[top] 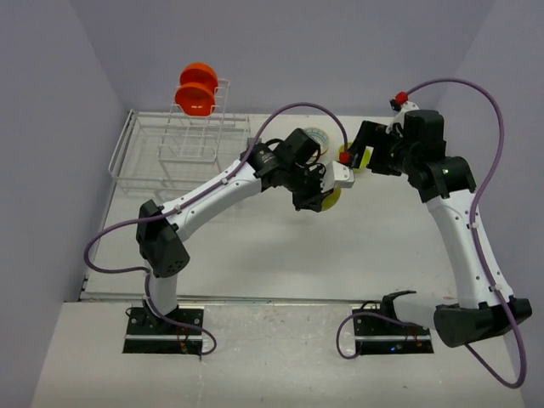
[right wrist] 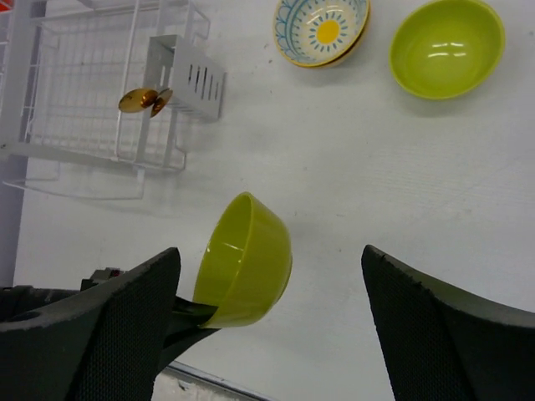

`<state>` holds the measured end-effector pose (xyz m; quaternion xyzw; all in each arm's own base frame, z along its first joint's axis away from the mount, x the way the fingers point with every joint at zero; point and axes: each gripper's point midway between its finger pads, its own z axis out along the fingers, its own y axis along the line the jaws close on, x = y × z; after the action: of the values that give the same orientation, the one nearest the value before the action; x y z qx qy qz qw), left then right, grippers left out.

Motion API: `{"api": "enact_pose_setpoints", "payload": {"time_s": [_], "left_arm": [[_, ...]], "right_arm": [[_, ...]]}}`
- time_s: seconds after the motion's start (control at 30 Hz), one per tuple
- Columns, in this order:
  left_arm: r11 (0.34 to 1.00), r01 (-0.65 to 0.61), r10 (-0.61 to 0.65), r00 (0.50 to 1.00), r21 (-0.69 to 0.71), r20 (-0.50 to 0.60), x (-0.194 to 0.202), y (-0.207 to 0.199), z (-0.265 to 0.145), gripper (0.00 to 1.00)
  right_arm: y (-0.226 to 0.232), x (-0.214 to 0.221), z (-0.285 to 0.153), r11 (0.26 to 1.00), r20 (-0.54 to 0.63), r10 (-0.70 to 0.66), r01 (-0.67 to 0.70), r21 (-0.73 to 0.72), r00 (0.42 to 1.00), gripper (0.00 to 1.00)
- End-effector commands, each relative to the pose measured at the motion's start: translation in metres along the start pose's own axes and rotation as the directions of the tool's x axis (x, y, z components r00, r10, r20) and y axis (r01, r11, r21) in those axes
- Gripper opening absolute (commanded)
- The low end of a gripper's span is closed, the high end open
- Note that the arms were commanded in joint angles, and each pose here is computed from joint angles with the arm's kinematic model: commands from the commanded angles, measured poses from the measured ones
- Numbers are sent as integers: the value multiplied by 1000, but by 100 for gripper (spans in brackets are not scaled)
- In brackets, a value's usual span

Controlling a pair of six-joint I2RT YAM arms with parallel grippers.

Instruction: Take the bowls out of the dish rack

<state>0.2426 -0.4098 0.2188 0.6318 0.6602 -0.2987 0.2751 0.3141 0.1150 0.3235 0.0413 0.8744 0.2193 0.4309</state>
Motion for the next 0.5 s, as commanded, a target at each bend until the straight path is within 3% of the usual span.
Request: {"api": "enact_pose_setpoints", "payload": {"time_s": [0.0,0.2,0.4,0.47], "left_arm": [[988,-146,144,989,56,46,-31,-13,-13,0],[983,-172,170,984,59,44,-35,-16,-14,0],[972,-212,202,974,99,98,-44,-25,-17,0],[972,-219,210,972,86,103,-46,-22,-16,0]], "right_arm": [[-5,24,13,996,-116,-71,77,54,991,88],[-15,49,34,991,-215,-77,98,91,974,77],[9,71,52,995,-276,-97,85,-56,956,75],[12,77,54,995,-300,-93,74,-73,949,69]]}}
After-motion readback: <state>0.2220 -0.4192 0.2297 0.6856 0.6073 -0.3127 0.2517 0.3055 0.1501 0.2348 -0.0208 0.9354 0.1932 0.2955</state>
